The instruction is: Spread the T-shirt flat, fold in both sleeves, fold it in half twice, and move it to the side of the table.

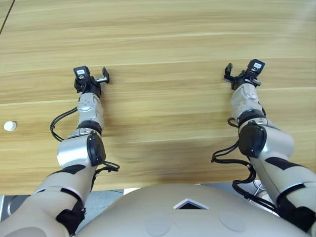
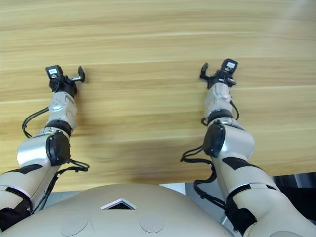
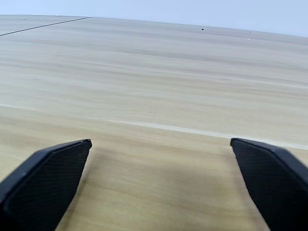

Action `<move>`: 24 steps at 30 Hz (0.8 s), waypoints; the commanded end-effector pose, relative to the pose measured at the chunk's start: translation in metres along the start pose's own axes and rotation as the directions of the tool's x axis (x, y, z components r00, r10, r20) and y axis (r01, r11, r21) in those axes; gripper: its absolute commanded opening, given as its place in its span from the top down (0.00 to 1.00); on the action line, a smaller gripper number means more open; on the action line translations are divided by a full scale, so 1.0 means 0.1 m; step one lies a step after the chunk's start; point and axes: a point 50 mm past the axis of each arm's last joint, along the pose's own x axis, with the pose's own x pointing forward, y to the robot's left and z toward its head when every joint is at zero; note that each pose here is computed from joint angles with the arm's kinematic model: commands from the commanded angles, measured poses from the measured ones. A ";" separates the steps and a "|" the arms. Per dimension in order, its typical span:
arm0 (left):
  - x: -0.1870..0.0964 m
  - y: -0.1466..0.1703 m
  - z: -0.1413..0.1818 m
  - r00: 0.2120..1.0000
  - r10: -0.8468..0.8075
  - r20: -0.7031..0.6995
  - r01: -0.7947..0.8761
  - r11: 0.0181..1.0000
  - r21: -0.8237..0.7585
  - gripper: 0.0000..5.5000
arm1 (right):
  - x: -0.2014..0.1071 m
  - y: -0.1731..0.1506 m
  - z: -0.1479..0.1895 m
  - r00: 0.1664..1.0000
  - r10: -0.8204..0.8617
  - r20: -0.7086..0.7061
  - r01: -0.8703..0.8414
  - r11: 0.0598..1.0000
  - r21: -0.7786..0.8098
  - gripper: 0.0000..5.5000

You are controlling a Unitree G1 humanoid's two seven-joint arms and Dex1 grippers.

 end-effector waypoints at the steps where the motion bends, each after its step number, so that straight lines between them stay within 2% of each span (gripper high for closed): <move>1: 0.00 -0.02 -0.01 1.000 -0.001 -0.006 0.001 1.000 -0.003 0.02 | -0.01 -0.04 -0.03 0.999 -0.042 -0.011 0.042 0.999 -0.001 0.02; 7: 0.01 -0.03 -0.01 1.000 -0.001 -0.010 0.001 1.000 -0.029 0.02 | -0.01 -0.10 0.00 0.991 -0.132 0.034 0.135 0.985 -0.109 0.02; 24: 0.00 -0.01 -0.01 1.000 0.003 -0.005 -0.003 1.000 -0.025 0.02 | -0.01 -0.03 -0.02 0.996 -0.092 0.016 0.093 0.989 -0.115 0.02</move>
